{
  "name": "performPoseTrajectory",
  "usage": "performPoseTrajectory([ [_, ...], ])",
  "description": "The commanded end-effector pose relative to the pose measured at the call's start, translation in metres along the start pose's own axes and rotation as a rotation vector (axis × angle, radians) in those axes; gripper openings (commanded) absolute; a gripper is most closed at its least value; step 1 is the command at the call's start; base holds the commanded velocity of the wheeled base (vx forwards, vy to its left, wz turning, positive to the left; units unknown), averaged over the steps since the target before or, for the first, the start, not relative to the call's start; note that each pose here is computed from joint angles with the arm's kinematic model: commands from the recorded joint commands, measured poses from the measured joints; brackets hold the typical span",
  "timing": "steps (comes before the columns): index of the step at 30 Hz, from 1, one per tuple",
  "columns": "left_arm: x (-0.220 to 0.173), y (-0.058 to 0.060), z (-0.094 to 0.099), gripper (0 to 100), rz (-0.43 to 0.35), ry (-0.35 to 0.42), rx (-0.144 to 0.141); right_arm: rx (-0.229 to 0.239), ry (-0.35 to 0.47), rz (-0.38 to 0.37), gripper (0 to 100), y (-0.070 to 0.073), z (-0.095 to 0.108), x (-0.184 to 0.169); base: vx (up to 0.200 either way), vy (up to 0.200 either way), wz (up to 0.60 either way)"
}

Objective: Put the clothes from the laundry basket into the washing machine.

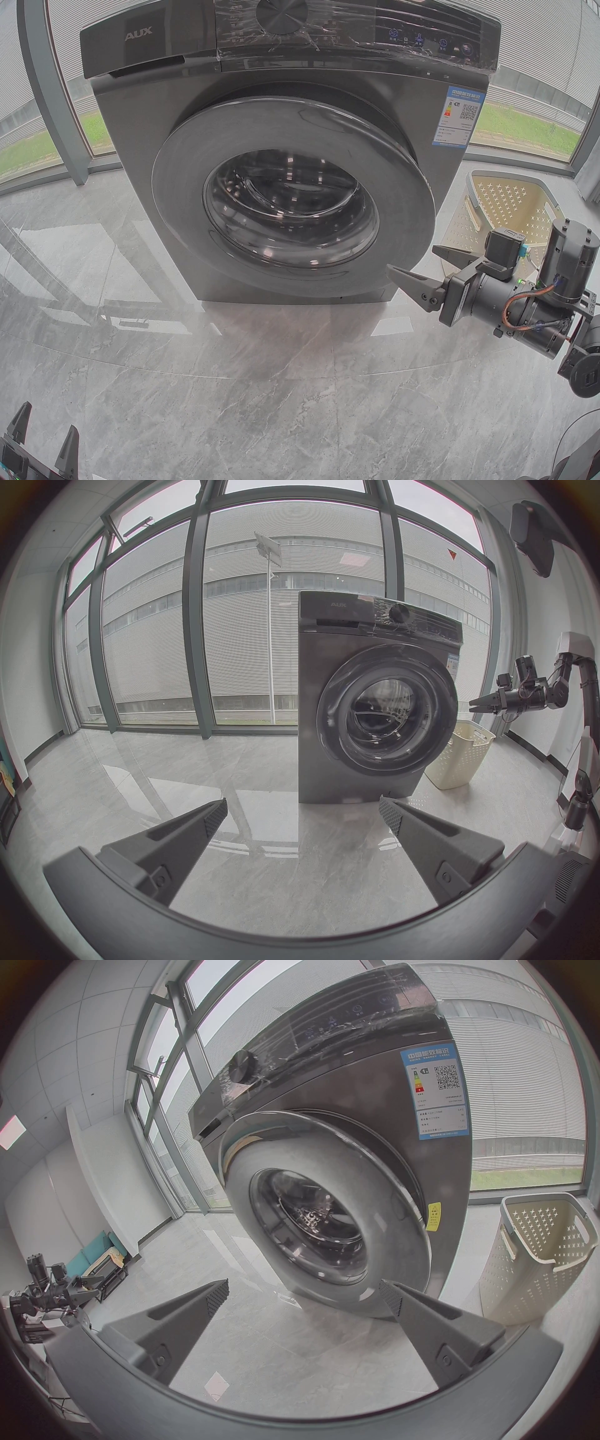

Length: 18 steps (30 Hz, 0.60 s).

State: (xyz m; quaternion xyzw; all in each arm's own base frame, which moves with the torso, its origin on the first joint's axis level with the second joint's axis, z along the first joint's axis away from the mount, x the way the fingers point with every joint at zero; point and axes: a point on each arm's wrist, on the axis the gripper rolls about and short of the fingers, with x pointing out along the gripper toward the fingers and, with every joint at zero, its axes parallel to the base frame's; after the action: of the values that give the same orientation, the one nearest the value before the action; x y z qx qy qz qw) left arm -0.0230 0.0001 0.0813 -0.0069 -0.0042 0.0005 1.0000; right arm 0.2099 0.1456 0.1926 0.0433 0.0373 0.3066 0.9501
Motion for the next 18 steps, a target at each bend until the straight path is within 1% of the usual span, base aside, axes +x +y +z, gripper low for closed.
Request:
performPoseTrajectory([
  [1,0.000,0.000,-0.005,100,0.001,0.005,-0.001,0.000,-0.007,0.003,100,0.001,0.002,0.000,0.200,0.000,0.00],
  [16,0.000,0.000,-0.005,100,0.001,0.005,0.000,-0.001,-0.052,0.002,100,0.001,0.014,0.012,0.200,0.000,0.00],
  [18,0.000,0.000,-0.005,100,0.001,0.005,-0.001,-0.001,-0.059,-0.008,100,0.001,0.016,0.014,0.000,0.000,0.00],
])
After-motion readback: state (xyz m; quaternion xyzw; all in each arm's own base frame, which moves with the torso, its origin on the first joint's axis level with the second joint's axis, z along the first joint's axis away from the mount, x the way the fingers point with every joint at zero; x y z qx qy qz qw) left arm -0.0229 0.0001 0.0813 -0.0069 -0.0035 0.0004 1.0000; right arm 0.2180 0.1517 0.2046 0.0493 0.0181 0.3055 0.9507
